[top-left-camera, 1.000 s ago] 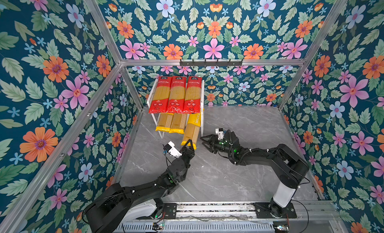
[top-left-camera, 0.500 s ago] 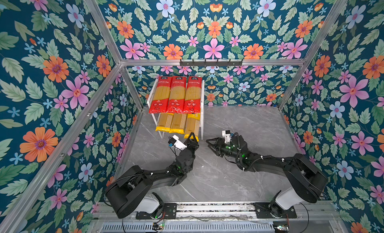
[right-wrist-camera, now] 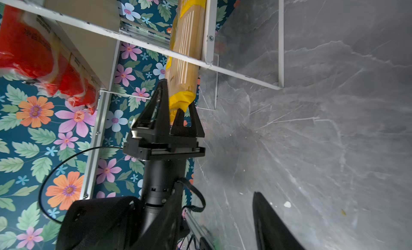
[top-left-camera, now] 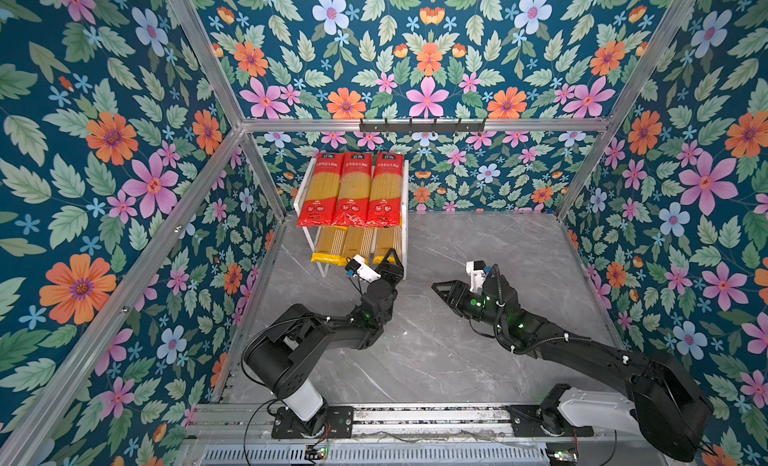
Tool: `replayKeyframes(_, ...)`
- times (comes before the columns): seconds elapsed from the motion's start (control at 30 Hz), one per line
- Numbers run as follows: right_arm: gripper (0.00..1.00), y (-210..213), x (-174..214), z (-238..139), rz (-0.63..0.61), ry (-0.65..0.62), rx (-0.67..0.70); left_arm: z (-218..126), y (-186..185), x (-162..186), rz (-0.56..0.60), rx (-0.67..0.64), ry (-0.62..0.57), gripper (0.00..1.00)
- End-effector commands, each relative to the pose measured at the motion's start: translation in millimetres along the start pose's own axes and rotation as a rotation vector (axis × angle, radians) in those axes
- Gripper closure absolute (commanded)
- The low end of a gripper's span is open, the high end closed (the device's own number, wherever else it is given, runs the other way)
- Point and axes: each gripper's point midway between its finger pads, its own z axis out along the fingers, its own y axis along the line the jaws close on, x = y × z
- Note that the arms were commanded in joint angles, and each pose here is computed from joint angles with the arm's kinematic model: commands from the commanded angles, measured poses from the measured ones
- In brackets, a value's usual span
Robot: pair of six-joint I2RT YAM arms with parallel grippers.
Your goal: Place and organize the pasta boxes and bags onto the shelf
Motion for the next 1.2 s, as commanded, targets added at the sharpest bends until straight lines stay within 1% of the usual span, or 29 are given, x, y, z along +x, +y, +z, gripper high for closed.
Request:
replayKeyframes(0.0, 0.47, -8, -7, -3, -0.061, -0.033, 0.053, -11, -5, 0, -0.026, 0.025, 0.043, 0.34)
replayKeyframes(0.1, 0.46, -10, -10, -5, -0.101, -0.017, 0.086, -29, 19, -3, -0.025, -0.070, 0.066, 0.27)
replayKeyframes(0.17, 0.46, -14, -17, -9, -0.138, -0.021, 0.115, -36, 25, -5, 0.013, -0.121, 0.092, 0.25)
replayKeyframes(0.2, 0.46, -17, -23, -13, -0.156, -0.031, 0.137, -38, 26, -4, 0.052, -0.149, 0.116, 0.24)
replayKeyframes(0.33, 0.45, -30, -57, -38, -0.230, -0.099, 0.209, -51, 49, -1, 0.331, -0.313, 0.230, 0.22)
replayKeyframes(0.4, 0.45, -42, -75, -56, -0.277, -0.141, 0.267, -62, 62, -6, 0.419, -0.354, 0.248, 0.22)
replayKeyframes(0.47, 0.43, -54, -93, -74, -0.310, -0.174, 0.322, -71, 62, -11, 0.503, -0.332, 0.267, 0.22)
replayKeyframes(0.53, 0.43, -69, -113, -94, -0.343, -0.212, 0.387, -76, 50, -16, 0.675, -0.282, 0.311, 0.22)
replayKeyframes(0.57, 0.41, -76, -122, -101, -0.364, -0.233, 0.416, -78, 49, -19, 0.764, -0.283, 0.332, 0.22)
replayKeyframes(0.63, 0.39, -87, -140, -118, -0.433, -0.285, 0.485, -83, 46, -32, 0.944, -0.295, 0.332, 0.20)
replayKeyframes(0.67, 0.37, -91, -148, -125, -0.476, -0.310, 0.523, -85, 44, -36, 1.016, -0.279, 0.331, 0.19)
replayKeyframes(0.7, 0.33, -96, -155, -132, -0.530, -0.342, 0.572, -88, 42, -40, 1.081, -0.261, 0.326, 0.18)
replayKeyframes(0.73, 0.26, -102, -162, -141, -0.569, -0.382, 0.637, -90, 39, -47, 1.142, -0.256, 0.306, 0.17)
replayKeyframes(0.8, 0.20, -115, -177, -165, -0.597, -0.488, 0.783, -92, 33, -57, 1.222, -0.225, 0.263, 0.16)
replayKeyframes(0.83, 0.16, -119, -185, -178, -0.606, -0.560, 0.842, -93, 27, -61, 1.249, -0.191, 0.230, 0.16)
replayKeyframes(0.87, 0.15, -120, -191, -187, -0.624, -0.620, 0.868, -95, 25, -69, 1.258, -0.180, 0.183, 0.16)
replayKeyframes(0.9, 0.15, -120, -195, -193, -0.657, -0.693, 0.870, -96, 23, -82, 1.249, -0.188, 0.109, 0.16)
replayKeyframes(0.93, 0.18, -123, -197, -197, -0.681, -0.752, 0.873, -96, 26, -98, 1.232, -0.223, 0.037, 0.16)
replayKeyframes(0.97, 0.20, -123, -200, -201, -0.690, -0.811, 0.869, -96, 30, -112, 1.223, -0.256, -0.010, 0.15)
replayKeyframes(1.0, 0.22, -129, -200, -206, -0.686, -0.844, 0.889, -95, 39, -126, 1.221, -0.310, -0.049, 0.15)
replayKeyframes(1.07, 0.22, -146, -198, -212, -0.637, -0.859, 0.958, -93, 60, -146, 1.259, -0.427, -0.068, 0.15)
replayKeyframes(1.13, 0.22, -158, -199, -210, -0.639, -0.874, 0.993, -91, 79, -163, 1.290, -0.533, -0.102, 0.15)
replayKeyframes(1.17, 0.21, -162, -200, -208, -0.639, -0.883, 0.996, -90, 85, -169, 1.294, -0.556, -0.118, 0.14)
